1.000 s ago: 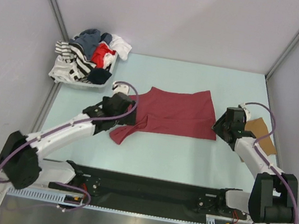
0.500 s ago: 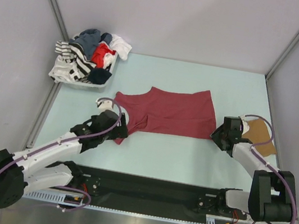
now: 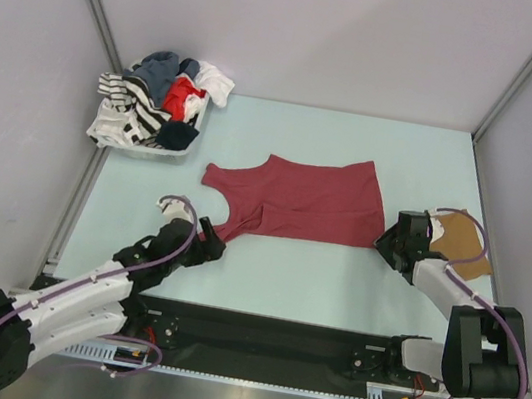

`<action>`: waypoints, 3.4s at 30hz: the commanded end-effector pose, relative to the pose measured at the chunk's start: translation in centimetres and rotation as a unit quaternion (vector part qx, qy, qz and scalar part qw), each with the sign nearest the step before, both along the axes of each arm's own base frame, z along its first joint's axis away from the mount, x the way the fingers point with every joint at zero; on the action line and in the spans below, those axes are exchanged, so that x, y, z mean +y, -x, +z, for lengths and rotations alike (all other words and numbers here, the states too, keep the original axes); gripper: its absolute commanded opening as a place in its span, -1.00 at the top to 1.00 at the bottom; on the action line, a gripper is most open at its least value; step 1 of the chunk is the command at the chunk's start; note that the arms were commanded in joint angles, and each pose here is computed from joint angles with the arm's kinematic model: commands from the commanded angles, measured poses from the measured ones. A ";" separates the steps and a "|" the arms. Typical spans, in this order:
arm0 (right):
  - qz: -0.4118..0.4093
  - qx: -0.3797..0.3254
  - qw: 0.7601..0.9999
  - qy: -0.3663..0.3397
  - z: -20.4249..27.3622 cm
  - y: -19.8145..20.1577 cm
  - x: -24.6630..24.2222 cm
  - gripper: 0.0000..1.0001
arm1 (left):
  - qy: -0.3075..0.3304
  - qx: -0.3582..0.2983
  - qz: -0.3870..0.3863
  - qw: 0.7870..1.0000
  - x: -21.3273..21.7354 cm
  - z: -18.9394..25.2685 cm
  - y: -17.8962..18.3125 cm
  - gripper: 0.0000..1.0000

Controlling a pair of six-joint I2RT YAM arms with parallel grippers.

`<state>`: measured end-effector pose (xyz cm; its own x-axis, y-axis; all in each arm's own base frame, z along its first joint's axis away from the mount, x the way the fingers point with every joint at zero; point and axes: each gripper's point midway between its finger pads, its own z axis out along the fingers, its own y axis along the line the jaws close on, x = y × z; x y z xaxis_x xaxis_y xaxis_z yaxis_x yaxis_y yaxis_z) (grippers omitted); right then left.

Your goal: Fold and stack the tank tops

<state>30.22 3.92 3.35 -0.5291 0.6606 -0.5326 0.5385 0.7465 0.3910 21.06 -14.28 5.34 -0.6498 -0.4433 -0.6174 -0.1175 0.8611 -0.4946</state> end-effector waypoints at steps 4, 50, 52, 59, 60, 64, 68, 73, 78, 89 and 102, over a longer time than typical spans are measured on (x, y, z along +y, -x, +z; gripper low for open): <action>-0.014 -0.032 0.999 0.005 1.2 -1.0 -0.5 0.06 | -0.059 0.020 0.004 0.998 0.7 0.4 -0.7 -0.39; 0.004 -0.032 0.999 -0.003 1.2 -1.0 -0.5 0.09 | 0.096 0.088 -0.043 0.991 0.2 2.1 -6.1 0.99; 0.001 -0.030 1.000 0.000 1.1 -0.9 -0.7 0.09 | 0.131 0.082 -0.028 0.988 1.0 2.3 -7.0 1.00; -0.007 -0.020 1.000 0.006 0.7 -0.8 -1.0 0.08 | 0.156 0.068 0.022 0.985 3.6 3.2 -8.3 0.99; -0.009 -0.017 1.000 0.008 0.6 -0.7 -1.1 0.08 | 0.159 0.067 0.027 0.985 3.8 3.3 -8.3 1.00; -0.016 -0.011 1.000 0.008 0.2 -0.6 -1.3 0.08 | 0.167 0.067 0.039 0.983 4.5 3.4 -8.5 0.99; -0.023 -0.011 1.000 0.001 -0.2 -1.0 -1.1 0.11 | 0.181 0.070 0.063 0.979 5.8 3.0 -8.9 0.99; -0.031 0.012 0.999 -0.005 -1.7 -1.7 -1.0 0.62 | 0.205 0.076 0.094 0.971 7.4 2.3 -9.3 0.99; -0.031 0.028 0.999 0.007 -2.2 -1.4 -1.2 1.00 | 0.213 0.076 0.106 0.968 8.0 2.0 -9.8 0.92; -0.024 0.026 0.999 0.014 -1.9 -0.7 -0.6 1.00 | 0.172 0.057 0.126 0.975 9.6 2.3 -11.4 0.27; -0.018 0.023 0.999 0.013 -1.5 -1.0 -0.6 1.00 | 0.015 -0.004 0.115 0.993 10.5 5.0 -9.9 -0.99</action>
<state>31.96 3.53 1.89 -0.5121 0.6742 -0.5321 0.5755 0.7293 0.3701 30.51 -3.84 8.37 -0.5379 -0.6951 -0.4769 -0.3747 0.7039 -0.6034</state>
